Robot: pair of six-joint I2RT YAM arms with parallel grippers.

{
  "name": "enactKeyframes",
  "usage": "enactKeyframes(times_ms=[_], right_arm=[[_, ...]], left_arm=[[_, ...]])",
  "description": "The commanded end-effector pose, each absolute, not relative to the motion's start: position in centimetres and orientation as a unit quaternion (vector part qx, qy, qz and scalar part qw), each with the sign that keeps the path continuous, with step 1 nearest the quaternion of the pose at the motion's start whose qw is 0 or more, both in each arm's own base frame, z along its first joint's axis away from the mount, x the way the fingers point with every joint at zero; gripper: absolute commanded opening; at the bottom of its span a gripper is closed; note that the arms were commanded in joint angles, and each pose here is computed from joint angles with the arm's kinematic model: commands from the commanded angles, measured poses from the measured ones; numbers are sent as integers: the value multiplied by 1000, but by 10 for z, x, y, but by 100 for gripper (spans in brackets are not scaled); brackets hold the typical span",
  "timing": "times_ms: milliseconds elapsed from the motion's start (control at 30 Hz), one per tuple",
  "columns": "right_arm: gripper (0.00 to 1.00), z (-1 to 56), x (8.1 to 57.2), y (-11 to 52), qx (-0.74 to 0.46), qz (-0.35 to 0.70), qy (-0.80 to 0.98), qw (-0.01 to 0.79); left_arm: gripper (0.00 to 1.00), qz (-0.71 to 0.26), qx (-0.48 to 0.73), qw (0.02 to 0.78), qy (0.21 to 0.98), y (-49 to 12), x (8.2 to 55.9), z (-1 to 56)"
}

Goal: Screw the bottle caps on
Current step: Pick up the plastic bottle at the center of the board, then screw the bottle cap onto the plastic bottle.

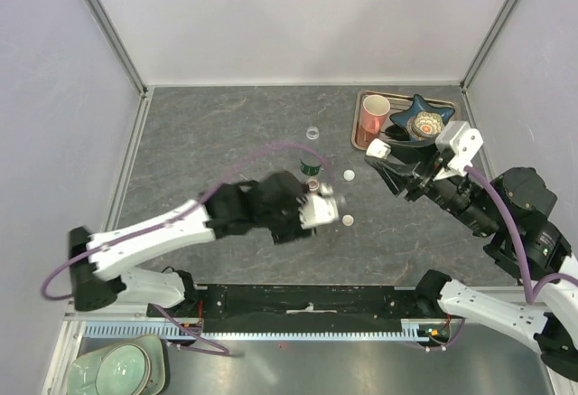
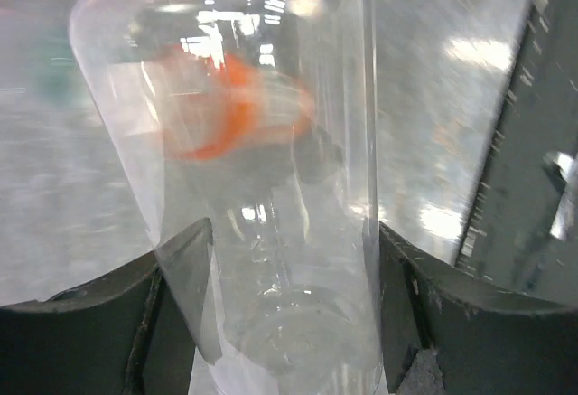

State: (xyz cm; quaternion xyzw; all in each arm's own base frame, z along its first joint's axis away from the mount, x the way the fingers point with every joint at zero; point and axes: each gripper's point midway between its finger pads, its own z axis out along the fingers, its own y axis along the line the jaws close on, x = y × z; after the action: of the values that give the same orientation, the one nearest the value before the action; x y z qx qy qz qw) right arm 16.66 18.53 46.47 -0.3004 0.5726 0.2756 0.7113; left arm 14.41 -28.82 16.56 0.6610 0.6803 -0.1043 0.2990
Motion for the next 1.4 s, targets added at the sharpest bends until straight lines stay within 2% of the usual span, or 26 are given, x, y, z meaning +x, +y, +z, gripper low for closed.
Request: enactKeyframes(times_ms=[0, 100, 200, 433, 533, 800, 1367], right_arm=[[15, 474, 156, 205, -347, 305, 573, 676], [15, 471, 148, 220, -385, 326, 583, 637], [15, 478, 138, 228, -421, 338, 583, 608], [15, 484, 123, 252, -486, 376, 577, 538], [15, 476, 120, 262, -505, 388, 581, 507], [15, 449, 116, 275, -523, 406, 596, 455], [15, 423, 110, 286, -544, 412, 598, 421]], left_arm=[[24, -91, 628, 438, 637, -242, 168, 280], [24, -93, 622, 519, 578, -222, 160, 332], [26, -116, 614, 552, 552, -210, 147, 354], [29, -162, 628, 525, 552, -206, 126, 335], [26, -165, 631, 520, 552, -209, 127, 334], [24, -183, 639, 512, 544, -219, 124, 334], [21, -199, 653, 498, 535, -235, 124, 333]])
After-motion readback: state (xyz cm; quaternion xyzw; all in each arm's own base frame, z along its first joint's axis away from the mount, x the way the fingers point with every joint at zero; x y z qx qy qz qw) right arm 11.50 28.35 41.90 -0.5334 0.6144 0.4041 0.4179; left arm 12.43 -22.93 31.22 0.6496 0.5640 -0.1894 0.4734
